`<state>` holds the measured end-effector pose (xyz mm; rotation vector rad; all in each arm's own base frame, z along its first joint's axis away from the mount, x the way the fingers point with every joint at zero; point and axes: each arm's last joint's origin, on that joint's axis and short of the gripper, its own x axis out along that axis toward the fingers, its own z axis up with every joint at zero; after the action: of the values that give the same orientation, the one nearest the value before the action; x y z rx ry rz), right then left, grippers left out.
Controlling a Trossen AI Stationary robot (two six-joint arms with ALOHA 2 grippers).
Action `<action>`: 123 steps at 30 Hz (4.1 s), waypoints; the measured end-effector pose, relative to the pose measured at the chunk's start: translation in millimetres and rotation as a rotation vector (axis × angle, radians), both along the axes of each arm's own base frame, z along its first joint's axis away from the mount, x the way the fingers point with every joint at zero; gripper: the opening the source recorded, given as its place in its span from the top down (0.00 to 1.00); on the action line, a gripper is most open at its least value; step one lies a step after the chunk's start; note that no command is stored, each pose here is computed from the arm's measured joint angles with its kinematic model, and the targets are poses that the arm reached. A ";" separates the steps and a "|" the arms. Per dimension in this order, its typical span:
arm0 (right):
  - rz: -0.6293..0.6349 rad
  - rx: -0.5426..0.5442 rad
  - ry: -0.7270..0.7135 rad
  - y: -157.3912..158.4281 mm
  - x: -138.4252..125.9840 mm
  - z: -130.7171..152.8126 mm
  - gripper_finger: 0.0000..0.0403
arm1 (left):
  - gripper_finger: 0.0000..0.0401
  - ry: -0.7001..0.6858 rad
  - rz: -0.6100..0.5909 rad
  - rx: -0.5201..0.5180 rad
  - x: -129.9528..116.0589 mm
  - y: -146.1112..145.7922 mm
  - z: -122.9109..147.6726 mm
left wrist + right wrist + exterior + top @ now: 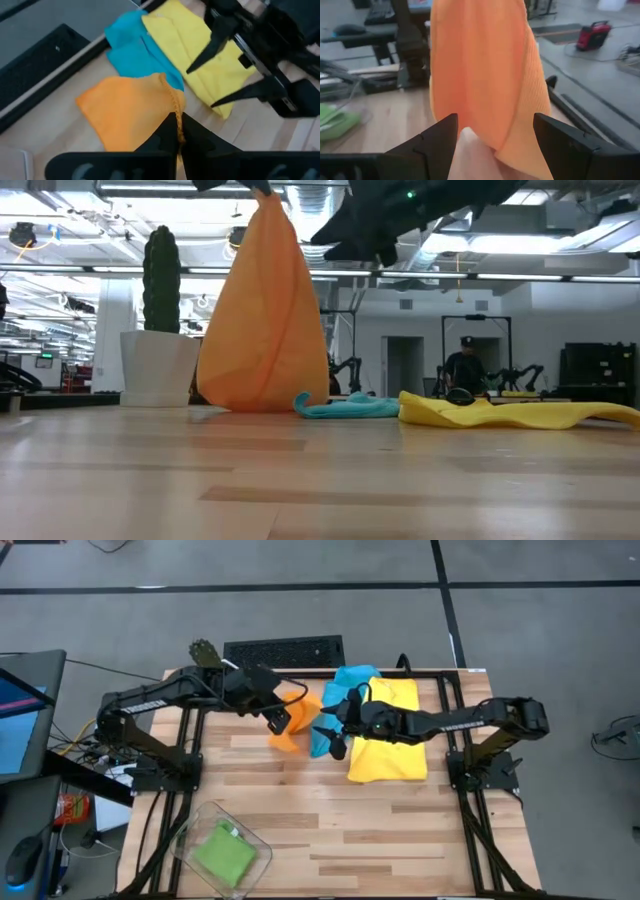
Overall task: Fold microfiber towels
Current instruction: Fold the orange microfiber towel
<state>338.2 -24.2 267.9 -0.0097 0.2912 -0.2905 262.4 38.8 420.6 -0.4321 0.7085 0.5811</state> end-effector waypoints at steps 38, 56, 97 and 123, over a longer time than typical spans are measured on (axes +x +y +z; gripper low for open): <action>-0.326 0.041 0.132 -8.8 99.2 -81.1 0.29 | 1.00 -0.236 -0.060 -0.150 -7.5 17.5 40.6; -0.593 0.044 0.341 -28.0 75.1 -96.4 0.29 | 1.00 -0.288 -0.077 -0.182 -46.9 8.4 58.4; -0.108 0.093 0.299 -38.4 74.6 -76.8 0.48 | 1.00 -0.260 -0.153 -0.065 -59.9 6.1 62.9; 0.048 0.149 0.395 -8.4 -40.0 56.7 0.98 | 1.00 -0.010 -0.223 -0.249 -83.2 -4.4 43.9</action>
<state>298.2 -32.7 324.7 0.0738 0.7031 -0.2164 179.2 34.5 464.5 -0.5781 0.8114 0.2813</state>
